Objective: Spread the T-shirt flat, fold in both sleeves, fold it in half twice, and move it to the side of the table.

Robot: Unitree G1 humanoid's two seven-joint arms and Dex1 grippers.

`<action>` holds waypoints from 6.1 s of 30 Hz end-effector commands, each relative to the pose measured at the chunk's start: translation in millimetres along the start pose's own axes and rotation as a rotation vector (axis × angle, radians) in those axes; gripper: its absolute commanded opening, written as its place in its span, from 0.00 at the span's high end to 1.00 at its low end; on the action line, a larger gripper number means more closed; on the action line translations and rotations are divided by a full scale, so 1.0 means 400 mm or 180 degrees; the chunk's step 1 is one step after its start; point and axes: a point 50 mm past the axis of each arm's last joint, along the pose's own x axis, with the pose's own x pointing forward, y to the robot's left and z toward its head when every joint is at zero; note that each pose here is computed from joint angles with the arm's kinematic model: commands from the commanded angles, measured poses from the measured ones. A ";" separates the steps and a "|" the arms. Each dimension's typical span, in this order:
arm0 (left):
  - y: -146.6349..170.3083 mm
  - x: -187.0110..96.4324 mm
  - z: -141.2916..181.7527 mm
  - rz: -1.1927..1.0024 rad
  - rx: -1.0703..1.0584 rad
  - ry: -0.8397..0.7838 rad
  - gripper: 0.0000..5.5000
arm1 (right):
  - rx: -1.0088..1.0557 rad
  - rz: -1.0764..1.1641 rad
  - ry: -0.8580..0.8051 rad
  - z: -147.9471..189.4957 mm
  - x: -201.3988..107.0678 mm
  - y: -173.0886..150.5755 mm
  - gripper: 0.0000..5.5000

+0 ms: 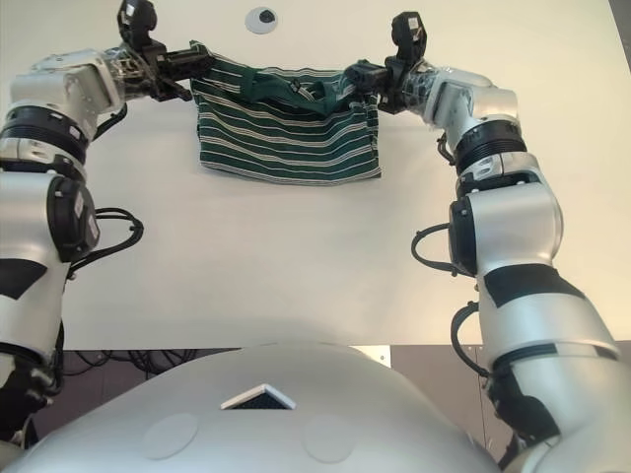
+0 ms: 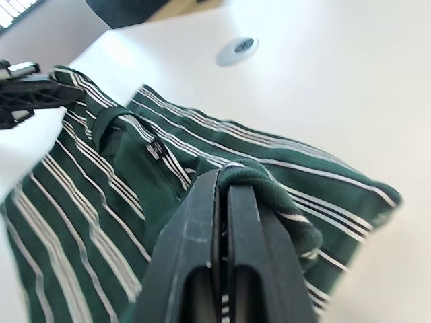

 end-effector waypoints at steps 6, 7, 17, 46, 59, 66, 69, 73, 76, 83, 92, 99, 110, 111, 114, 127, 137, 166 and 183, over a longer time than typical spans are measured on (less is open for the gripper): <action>0.001 0.024 0.011 0.0438 -0.0417 -0.0555 0.84 | 0.0410 -0.0300 -0.0600 0.021 -0.008 -0.020 0.83; 0.006 0.021 0.016 0.0530 -0.0549 -0.0654 0.81 | 0.0376 -0.0380 -0.0731 0.035 -0.015 -0.026 0.80; 0.022 -0.001 0.007 0.0544 -0.0571 -0.0644 0.55 | 0.0091 -0.0471 -0.0753 0.017 -0.037 -0.046 0.76; -0.110 -0.036 -0.053 -0.0711 0.1366 0.0010 0.54 | -0.0601 -0.0207 -0.0754 -0.012 -0.131 -0.024 0.76; -0.398 0.096 -0.037 -0.1286 0.0587 -0.0760 0.54 | -0.0477 -0.0648 -0.0892 -0.036 -0.186 -0.022 0.76; -0.450 0.128 -0.090 -0.0966 0.0524 -0.0569 0.54 | -0.0457 -0.0637 -0.0909 -0.032 -0.190 -0.010 0.76; -0.462 0.137 -0.111 -0.0987 0.0497 -0.0461 0.54 | -0.0414 -0.0647 -0.0889 -0.044 -0.187 -0.007 0.76; -0.470 0.156 -0.128 -0.0845 0.0473 -0.0334 0.54 | -0.0372 -0.0630 -0.0886 -0.051 -0.182 0.002 0.76; -0.480 0.171 -0.142 -0.0715 0.0490 -0.0187 0.54 | -0.0358 -0.0632 -0.0898 -0.051 -0.180 0.008 0.76; -0.494 0.172 -0.198 -0.0819 0.0817 0.0298 0.54 | -0.0331 -0.0681 -0.0879 -0.052 -0.179 0.012 0.76; -0.412 -0.035 -0.317 -0.1917 0.1873 0.1039 0.54 | -0.0284 -0.0841 -0.1030 -0.037 -0.248 -0.005 0.76; -0.245 -0.226 -0.343 -0.2693 0.2628 0.2044 0.54 | -0.0294 -0.0825 -0.0972 -0.030 -0.265 -0.005 0.76; -0.255 -0.294 -0.163 -0.2849 0.2078 0.0883 0.54 | -0.0500 -0.0520 -0.0672 -0.084 -0.225 0.054 0.76; -0.253 -0.305 -0.153 -0.2836 0.1960 0.0852 0.54 | -0.0544 -0.0449 -0.0676 -0.085 -0.216 0.066 0.76; -0.244 -0.314 -0.126 -0.2763 0.1693 0.0703 0.54 | -0.0609 -0.0348 -0.0684 -0.088 -0.199 0.086 0.76; -0.047 -0.128 -0.059 0.0217 0.1429 -0.0432 0.54 | -0.1500 0.0349 -0.0368 -0.069 0.037 0.164 0.76; -0.034 -0.089 -0.076 0.0414 0.1410 -0.0441 0.54 | -0.1152 0.1039 -0.0439 -0.066 0.078 0.154 0.76; -0.107 0.056 -0.239 -0.0137 0.0864 0.0283 0.54 | -0.0504 0.0666 -0.1274 0.037 -0.140 0.075 0.76; -0.192 0.177 -0.107 -0.0707 0.1006 0.0173 0.54 | -0.0402 0.0591 -0.1076 0.020 -0.147 0.092 0.76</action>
